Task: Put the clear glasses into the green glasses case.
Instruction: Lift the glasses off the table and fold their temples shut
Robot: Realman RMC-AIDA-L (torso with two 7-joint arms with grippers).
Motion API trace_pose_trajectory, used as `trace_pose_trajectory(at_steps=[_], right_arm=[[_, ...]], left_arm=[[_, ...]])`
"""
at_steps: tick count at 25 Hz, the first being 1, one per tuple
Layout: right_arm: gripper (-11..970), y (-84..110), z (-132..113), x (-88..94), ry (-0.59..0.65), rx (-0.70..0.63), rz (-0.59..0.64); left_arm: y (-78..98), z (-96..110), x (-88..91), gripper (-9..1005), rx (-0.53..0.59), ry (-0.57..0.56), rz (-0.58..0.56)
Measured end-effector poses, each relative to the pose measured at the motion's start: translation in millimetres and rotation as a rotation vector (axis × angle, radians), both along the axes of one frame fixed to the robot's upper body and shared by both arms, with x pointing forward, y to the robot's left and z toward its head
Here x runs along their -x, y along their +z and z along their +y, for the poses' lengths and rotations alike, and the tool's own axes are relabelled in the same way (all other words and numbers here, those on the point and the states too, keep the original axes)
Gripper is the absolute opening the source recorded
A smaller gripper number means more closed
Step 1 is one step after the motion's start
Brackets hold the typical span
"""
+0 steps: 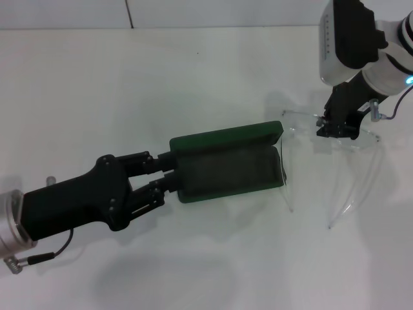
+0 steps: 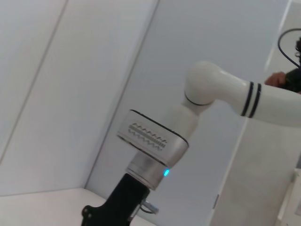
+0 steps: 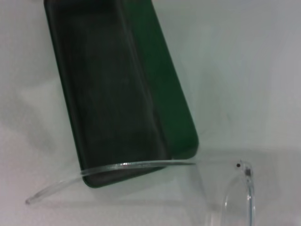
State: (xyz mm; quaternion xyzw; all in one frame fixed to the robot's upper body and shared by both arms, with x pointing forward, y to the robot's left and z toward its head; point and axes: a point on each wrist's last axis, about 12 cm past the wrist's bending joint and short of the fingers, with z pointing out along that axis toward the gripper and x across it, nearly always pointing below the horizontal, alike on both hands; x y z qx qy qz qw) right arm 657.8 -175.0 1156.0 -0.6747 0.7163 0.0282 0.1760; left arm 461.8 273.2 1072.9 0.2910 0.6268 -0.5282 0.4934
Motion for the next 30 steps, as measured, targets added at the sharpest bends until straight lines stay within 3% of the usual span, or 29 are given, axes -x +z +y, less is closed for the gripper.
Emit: trace_pose_trajectory(at_steps=[9,16,24,30], right_arm=[[124,6.7,-15,5.7,-0.040,-0.022,-0.037],[120,12.6,-26,19.6,-0.062,-0.041,0.002],[118,45.0,-39,57.9,-0.125,-0.233,-0.011],[118,58.3,-34,84.8,-0.078,-0.476,-0.062]], left_arm=[[1.0,0,-0.1,289,0.006,-0.003,-0.007],[2.9,-1,-2.8,282,0.008,-0.008,-0.013],[9.7,-6,-9.0,275,0.036,-0.030,-0.029],[24.0,-16,-17.1,269,0.120,-0.102,-0.027]])
